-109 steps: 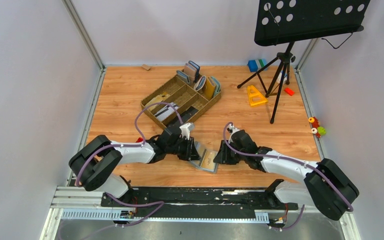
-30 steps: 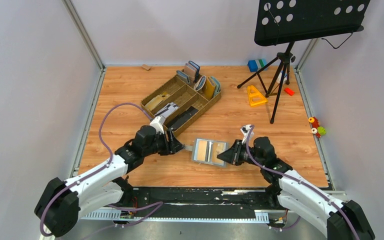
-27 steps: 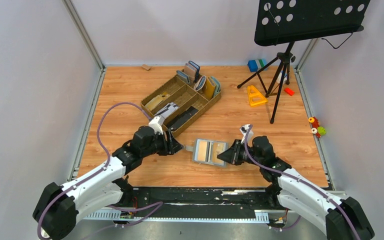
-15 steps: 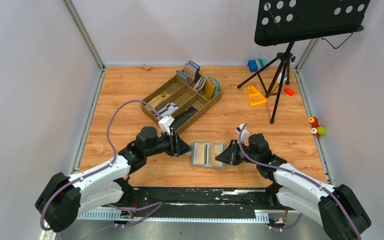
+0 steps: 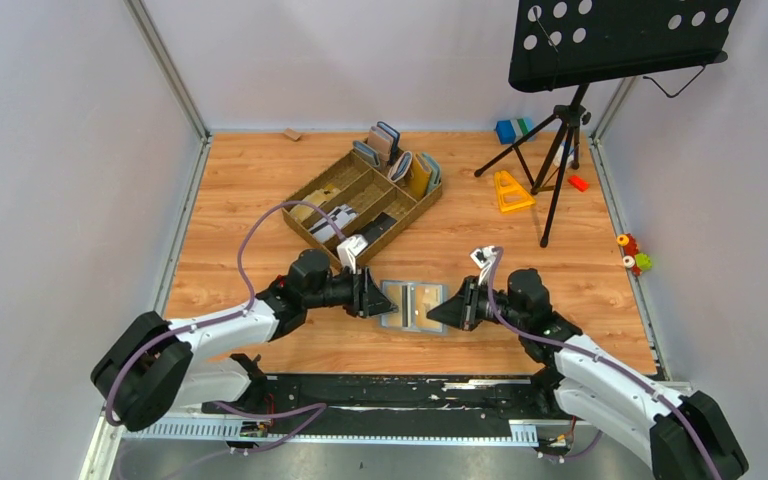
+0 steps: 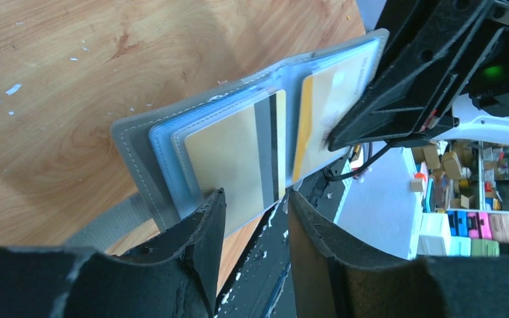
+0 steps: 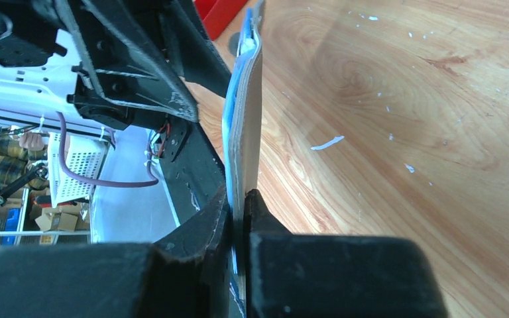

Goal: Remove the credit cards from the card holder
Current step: Remove the credit card from the card holder.

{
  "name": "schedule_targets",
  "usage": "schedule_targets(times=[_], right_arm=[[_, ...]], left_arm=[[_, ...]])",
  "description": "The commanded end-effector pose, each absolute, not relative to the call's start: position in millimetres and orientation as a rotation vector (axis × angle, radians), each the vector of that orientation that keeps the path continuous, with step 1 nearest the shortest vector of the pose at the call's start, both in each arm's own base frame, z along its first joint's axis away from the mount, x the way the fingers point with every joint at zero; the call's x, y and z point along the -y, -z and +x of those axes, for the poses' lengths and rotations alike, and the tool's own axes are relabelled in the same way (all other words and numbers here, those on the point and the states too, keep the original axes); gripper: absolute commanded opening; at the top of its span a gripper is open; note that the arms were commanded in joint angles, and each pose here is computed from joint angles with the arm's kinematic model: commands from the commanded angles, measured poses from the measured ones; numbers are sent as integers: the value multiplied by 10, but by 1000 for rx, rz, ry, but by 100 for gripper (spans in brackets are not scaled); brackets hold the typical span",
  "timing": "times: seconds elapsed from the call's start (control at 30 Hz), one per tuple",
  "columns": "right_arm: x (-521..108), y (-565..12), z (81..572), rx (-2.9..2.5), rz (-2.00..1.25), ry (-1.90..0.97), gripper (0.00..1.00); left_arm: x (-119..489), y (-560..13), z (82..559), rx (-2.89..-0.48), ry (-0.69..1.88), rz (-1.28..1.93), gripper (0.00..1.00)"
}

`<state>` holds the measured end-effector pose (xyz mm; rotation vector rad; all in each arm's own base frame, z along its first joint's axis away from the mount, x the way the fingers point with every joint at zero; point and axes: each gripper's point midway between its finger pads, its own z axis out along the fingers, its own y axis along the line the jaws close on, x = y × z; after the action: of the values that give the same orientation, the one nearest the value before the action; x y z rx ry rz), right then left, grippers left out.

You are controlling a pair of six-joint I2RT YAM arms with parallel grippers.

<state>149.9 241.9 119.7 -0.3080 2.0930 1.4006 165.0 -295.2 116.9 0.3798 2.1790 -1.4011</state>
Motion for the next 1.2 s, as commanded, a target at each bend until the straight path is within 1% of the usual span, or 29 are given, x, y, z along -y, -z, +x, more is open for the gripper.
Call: schedule_targets(times=[0.0, 0.17, 0.27, 0.43, 0.6, 0.63, 0.83, 0.97, 1.03, 1.1, 1.17], right_arm=[[-2443, -1430, 1412, -1980, -367, -1474, 0], [-2421, -1514, 1382, -1932, -346, -1498, 0], [-2408, -1464, 1418, -1963, -308, -1476, 0], [-2392, -1322, 1503, -2036, -265, -1418, 0], [-2421, -1286, 1545, -2061, -255, -1415, 0], [-2432, -1283, 1538, -2065, -262, -1424, 0], [-2482, -1354, 1498, -2046, -310, -1472, 0], [-2501, -1430, 1451, -2021, -336, -1509, 0], [-2516, -1477, 1415, -2003, -349, -1544, 0], [-2539, -1527, 1368, -1982, -367, -1592, 0], [-2559, -1548, 1321, -1973, -384, -1636, 0]], left_arm=[[3035, -1274, 1704, -2162, 1399, 449, 45], [2935, -1062, 1722, -2273, 1273, 467, 45], [2886, -943, 1734, -2355, 1199, 478, 44], [2894, -1227, 1709, -2242, 1261, 475, 43], [2895, -1518, 1635, -2134, 1331, 489, 43], [2926, -1548, 1610, -2119, 1350, 498, 42], [3215, -1487, 1522, -2138, 1376, 592, 37], [3309, -1386, 1507, -2153, 1446, 573, 35], [3335, -1365, 1479, -2152, 1481, 577, 37], [3356, -1360, 1460, -2145, 1510, 580, 45], [3372, -1370, 1439, -2133, 1540, 577, 46]])
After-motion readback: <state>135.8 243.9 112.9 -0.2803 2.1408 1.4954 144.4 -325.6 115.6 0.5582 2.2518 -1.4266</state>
